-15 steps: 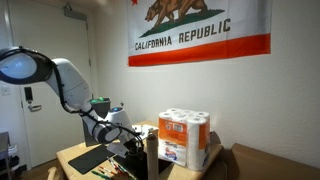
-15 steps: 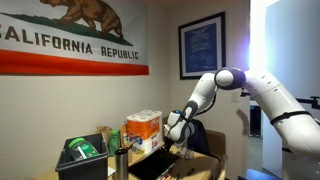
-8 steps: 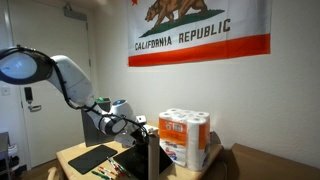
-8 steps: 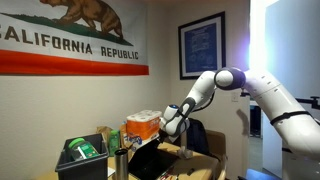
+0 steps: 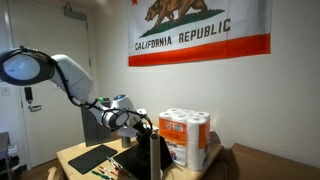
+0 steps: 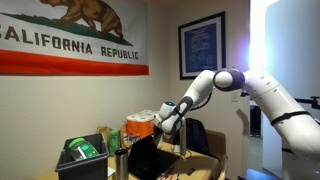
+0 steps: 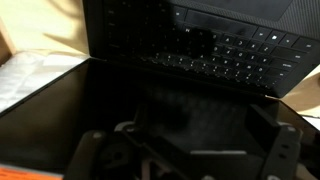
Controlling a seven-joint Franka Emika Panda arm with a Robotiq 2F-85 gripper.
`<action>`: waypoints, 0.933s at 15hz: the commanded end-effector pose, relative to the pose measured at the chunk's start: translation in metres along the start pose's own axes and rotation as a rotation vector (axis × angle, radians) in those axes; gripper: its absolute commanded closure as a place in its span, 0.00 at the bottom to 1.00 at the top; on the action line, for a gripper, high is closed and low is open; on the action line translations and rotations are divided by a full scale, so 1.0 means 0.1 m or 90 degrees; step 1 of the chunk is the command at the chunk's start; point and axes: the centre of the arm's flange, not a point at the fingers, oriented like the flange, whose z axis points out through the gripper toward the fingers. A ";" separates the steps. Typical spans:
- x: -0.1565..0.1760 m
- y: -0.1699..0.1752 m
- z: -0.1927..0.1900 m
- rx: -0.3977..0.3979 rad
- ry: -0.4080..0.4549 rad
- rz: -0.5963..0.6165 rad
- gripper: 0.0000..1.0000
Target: Open the laptop lid
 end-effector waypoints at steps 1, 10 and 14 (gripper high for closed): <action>0.31 -0.01 0.02 -0.018 0.025 -0.022 0.00; 0.55 -0.04 -0.06 -0.059 0.077 -0.007 0.00; 0.65 -0.06 -0.11 -0.093 0.100 -0.024 0.00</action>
